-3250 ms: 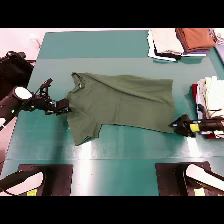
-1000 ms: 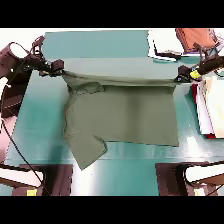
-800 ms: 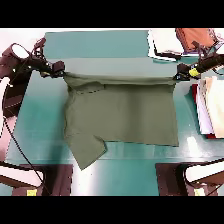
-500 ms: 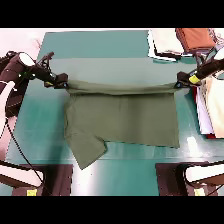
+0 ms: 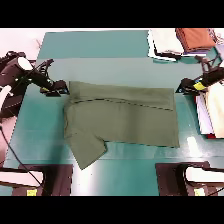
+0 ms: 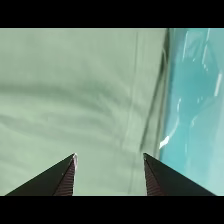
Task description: Fold the shirts.
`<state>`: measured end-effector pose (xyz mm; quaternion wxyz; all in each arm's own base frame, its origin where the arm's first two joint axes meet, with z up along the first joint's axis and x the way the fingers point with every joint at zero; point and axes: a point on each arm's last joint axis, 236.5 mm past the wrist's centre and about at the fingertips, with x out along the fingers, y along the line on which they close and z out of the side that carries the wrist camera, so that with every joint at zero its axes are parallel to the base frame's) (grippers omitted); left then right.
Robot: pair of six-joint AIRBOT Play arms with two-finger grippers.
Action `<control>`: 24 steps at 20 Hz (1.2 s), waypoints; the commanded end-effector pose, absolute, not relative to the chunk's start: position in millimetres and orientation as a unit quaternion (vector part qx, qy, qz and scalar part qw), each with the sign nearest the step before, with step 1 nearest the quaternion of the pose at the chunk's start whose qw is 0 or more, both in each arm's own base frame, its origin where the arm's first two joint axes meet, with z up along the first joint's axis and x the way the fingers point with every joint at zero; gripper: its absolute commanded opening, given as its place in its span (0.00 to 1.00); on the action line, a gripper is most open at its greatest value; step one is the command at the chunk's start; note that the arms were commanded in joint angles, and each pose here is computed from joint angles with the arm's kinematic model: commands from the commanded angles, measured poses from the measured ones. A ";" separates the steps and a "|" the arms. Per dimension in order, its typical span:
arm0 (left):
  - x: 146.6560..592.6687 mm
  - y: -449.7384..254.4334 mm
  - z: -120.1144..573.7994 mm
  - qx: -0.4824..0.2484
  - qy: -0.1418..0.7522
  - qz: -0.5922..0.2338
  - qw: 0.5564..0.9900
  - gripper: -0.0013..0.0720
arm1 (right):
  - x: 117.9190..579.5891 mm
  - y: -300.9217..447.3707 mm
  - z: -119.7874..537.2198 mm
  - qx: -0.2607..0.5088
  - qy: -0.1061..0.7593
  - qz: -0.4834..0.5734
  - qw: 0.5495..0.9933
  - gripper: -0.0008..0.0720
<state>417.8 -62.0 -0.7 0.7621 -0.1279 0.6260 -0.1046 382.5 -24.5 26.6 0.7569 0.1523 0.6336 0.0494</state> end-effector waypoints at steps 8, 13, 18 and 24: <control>215.4 -56.2 -42.5 -0.146 0.704 -0.046 0.694 0.84 | 322.5 -13.5 68.6 0.139 0.574 0.043 0.806 0.67; 181.3 -97.4 -72.8 -0.248 0.702 -0.068 0.664 0.84 | 313.5 -9.8 64.4 0.142 0.579 0.045 0.802 0.63; 186.8 -126.1 -80.3 -0.270 0.675 -0.111 0.677 0.84 | 315.5 -5.7 66.1 0.149 0.575 0.051 0.803 0.63; 179.4 -143.1 -74.3 -0.240 0.685 -0.136 0.674 0.15 | 290.4 -11.2 54.1 0.151 0.612 0.054 0.774 0.63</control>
